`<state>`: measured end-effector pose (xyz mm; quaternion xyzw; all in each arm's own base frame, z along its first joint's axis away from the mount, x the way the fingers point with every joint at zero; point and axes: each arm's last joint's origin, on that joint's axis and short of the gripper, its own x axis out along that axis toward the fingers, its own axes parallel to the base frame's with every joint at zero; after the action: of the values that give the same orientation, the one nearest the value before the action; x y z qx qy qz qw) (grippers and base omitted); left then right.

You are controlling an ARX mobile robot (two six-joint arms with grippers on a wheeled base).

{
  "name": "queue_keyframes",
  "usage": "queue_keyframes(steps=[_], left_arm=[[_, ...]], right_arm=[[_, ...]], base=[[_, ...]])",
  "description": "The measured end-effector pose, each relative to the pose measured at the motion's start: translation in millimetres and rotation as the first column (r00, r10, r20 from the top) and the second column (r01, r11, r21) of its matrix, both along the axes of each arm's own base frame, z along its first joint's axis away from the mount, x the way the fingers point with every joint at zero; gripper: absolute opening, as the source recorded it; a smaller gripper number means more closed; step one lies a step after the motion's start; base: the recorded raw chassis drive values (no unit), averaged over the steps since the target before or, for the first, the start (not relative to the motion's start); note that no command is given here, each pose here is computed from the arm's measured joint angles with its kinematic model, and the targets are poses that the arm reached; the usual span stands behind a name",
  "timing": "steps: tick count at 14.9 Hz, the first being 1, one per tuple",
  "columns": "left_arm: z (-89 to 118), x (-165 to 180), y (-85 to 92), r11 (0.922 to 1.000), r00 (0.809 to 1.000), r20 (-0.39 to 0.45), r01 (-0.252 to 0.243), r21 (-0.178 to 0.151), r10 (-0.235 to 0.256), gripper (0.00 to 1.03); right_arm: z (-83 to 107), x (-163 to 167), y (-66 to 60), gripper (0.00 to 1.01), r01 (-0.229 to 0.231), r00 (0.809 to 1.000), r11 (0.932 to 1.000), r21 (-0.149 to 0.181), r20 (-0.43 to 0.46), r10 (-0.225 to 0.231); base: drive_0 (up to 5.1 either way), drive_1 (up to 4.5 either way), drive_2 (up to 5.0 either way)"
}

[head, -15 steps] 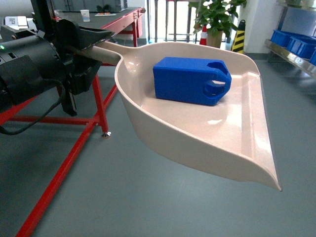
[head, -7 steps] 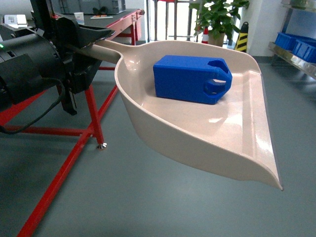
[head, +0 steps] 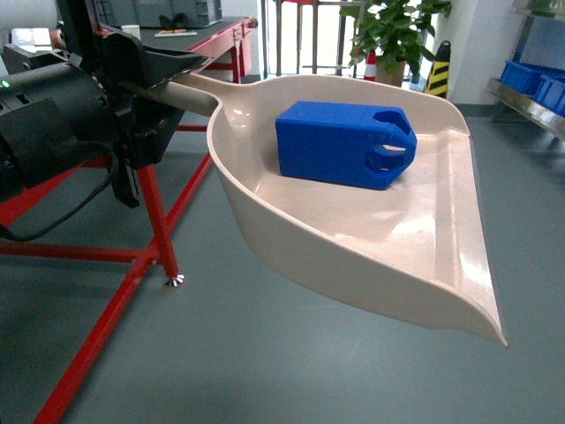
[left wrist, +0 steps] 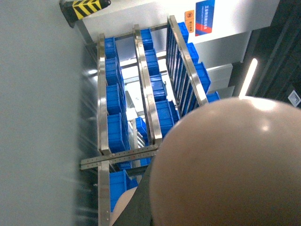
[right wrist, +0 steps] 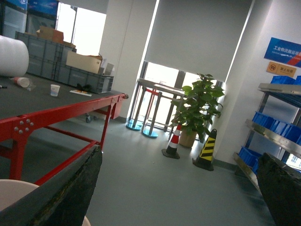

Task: Place part in tray to right shelf

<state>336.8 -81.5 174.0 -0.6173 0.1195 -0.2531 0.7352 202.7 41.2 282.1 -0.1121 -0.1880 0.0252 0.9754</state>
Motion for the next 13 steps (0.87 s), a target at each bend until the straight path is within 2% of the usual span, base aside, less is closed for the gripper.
queue_keyframes(steps=[13], left_arm=[[0.4,0.1,0.5,1.0000,1.000,0.004,-0.003,-0.001,0.003,0.14]], right_arm=[[0.1,0.0,0.0,0.98,-0.001,1.000,1.0000,0.000,0.000,0.001]], base=[[0.0,3.80,-3.9]])
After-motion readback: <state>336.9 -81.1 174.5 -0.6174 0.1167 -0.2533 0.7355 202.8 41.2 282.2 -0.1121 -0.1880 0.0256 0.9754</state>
